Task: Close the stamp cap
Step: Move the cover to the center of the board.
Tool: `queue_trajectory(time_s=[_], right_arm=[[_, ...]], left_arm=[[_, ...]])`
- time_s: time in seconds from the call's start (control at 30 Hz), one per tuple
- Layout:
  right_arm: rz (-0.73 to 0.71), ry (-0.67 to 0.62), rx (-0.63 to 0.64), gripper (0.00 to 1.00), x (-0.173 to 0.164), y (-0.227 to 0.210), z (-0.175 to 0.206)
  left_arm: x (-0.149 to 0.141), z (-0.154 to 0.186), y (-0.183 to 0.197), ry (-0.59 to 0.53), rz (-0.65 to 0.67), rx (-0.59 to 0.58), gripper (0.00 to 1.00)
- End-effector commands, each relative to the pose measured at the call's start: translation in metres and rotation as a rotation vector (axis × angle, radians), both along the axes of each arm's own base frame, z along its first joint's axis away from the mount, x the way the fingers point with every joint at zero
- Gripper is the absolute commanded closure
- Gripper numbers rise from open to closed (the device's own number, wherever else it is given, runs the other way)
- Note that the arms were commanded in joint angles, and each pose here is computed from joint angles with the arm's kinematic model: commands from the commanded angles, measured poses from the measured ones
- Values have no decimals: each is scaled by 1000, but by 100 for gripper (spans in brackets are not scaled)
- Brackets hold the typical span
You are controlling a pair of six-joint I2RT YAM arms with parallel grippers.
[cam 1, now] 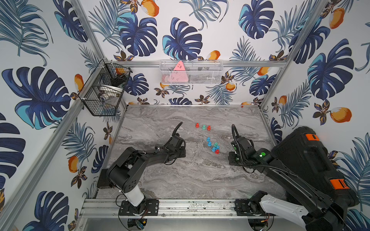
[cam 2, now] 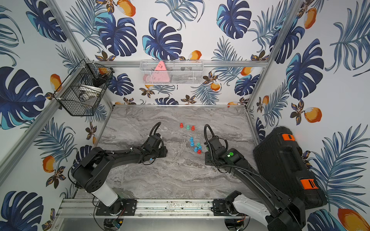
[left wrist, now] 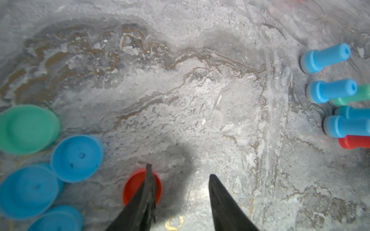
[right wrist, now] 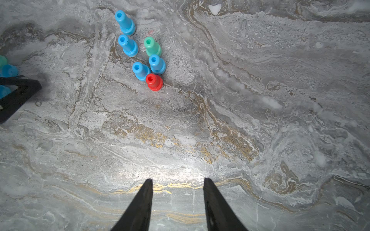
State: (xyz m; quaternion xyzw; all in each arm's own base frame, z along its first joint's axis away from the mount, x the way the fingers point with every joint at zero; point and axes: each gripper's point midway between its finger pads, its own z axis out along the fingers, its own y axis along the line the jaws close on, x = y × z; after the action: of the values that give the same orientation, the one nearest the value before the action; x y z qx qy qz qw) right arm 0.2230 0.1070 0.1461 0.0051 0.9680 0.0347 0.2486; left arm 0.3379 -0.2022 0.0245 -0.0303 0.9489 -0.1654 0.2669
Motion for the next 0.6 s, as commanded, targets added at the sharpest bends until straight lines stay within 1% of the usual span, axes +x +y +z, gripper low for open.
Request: queue_trajectory(time_s=[0.0, 0.57], right_arm=[[-7, -18, 8, 55, 3, 1, 2], [-8, -28, 13, 55, 3, 1, 5]], left_arm=[[-24, -19, 2, 107, -7, 36, 52], [-44, -30, -47, 107, -91, 60, 52]])
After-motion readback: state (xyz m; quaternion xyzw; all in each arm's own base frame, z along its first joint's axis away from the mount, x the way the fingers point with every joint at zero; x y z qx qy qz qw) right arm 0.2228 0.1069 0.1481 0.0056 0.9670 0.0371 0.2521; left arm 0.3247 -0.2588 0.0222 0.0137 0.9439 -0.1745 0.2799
